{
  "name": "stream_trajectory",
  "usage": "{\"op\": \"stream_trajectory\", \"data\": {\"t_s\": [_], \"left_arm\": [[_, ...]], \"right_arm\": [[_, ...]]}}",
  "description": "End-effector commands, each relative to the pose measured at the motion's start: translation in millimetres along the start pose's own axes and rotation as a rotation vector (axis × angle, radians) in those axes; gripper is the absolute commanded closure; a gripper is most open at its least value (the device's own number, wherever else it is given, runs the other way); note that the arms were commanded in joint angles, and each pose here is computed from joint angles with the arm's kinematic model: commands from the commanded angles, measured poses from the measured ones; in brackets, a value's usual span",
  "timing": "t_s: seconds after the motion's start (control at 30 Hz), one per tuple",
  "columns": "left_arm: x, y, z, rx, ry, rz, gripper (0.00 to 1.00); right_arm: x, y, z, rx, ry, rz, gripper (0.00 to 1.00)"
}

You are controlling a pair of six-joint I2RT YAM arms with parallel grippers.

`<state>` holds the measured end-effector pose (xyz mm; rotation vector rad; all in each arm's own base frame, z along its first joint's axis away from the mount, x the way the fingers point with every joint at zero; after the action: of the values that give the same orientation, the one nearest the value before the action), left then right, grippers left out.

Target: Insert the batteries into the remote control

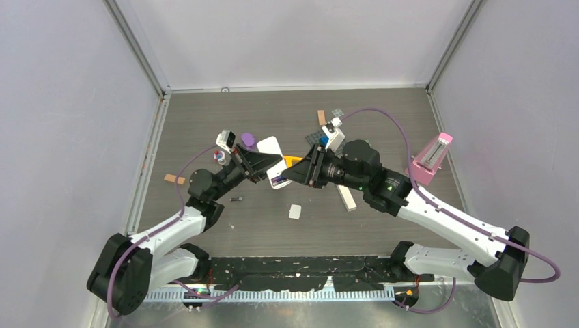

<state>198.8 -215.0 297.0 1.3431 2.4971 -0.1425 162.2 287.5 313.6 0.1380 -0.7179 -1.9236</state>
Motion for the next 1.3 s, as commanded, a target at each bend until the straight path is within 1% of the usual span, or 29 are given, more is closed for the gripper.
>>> {"op": "stream_trajectory", "data": {"t_s": [0.0,0.1,0.27,0.33,0.43,0.57,0.67,0.73,0.77,0.8,0.83,0.87,0.9,0.97,1.1,1.27], "left_arm": [[-1.6,-1.1,-20.7,-0.033,-0.092,-0.009,1.00],[-2.0,-0.7,-20.7,-0.030,-0.088,-0.011,1.00],[-2.8,0.4,-18.6,-0.024,-0.075,-0.017,1.00],[-3.3,0.5,-19.2,-0.025,-0.076,-0.018,1.00],[-3.9,0.7,-20.1,-0.028,-0.076,-0.017,1.00],[-4.7,1.2,-21.0,-0.036,-0.073,-0.019,1.00],[-5.5,1.5,-20.7,-0.040,-0.066,-0.020,1.00],[-5.8,1.9,-20.5,-0.047,-0.063,-0.022,1.00],[-5.9,2.1,-20.4,-0.049,-0.061,-0.024,1.00],[-6.0,2.3,-20.0,-0.052,-0.058,-0.026,1.00],[-6.2,2.8,-19.4,-0.055,-0.055,-0.029,1.00],[-6.1,3.2,-19.5,-0.059,-0.054,-0.033,1.00],[-6.2,3.7,-18.8,-0.066,-0.052,-0.037,1.00],[-6.7,4.8,-17.6,-0.071,-0.046,-0.045,1.00],[-8.3,7.5,-18.8,-0.082,-0.051,-0.063,1.00],[-9.1,11.9,-19.6,-0.083,-0.055,-0.099,1.00]], "right_arm": [[7.4,11.4,-15.5,0.179,-0.150,-0.036,0.90],[9.2,16.3,-14.7,0.249,-0.172,-0.038,0.89],[9.1,16.5,-19.2,0.301,-0.213,-0.021,0.79],[8.6,17.3,-20.6,0.313,-0.227,-0.017,0.78],[7.3,17.1,-22.7,0.330,-0.245,-0.001,0.79],[1.2,12.5,-29.1,0.346,-0.272,0.037,0.87],[-0.7,10.8,-30.8,0.348,-0.278,0.046,0.86],[-0.9,10.3,-30.9,0.336,-0.276,0.043,0.76],[-0.2,11.4,-28.9,0.329,-0.269,0.033,0.65],[0.0,11.3,-28.2,0.311,-0.266,0.028,0.60],[0.7,13.0,-25.2,0.303,-0.254,0.014,0.52],[0.6,13.0,-23.8,0.279,-0.250,0.007,0.50],[0.5,14.3,-21.1,0.264,-0.240,-0.005,0.44],[-0.5,15.2,-16.2,0.217,-0.212,-0.029,0.36],[-2.7,11.7,-10.5,0.112,-0.149,-0.055,0.28],[-1.4,11.5,-10.5,0.033,-0.121,-0.103,0.26]]}}
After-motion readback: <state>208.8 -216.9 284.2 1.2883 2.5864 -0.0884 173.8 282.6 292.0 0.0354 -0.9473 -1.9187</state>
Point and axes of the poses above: each gripper's point midway between its finger pads, its own x axis back along the fingers, its own z axis along the line the jaws close on, y = z × x, the point moved 5 cm from there along x, back along the fingers, and after that the axes turned 2 degrees about x, right-handed, at the moved point
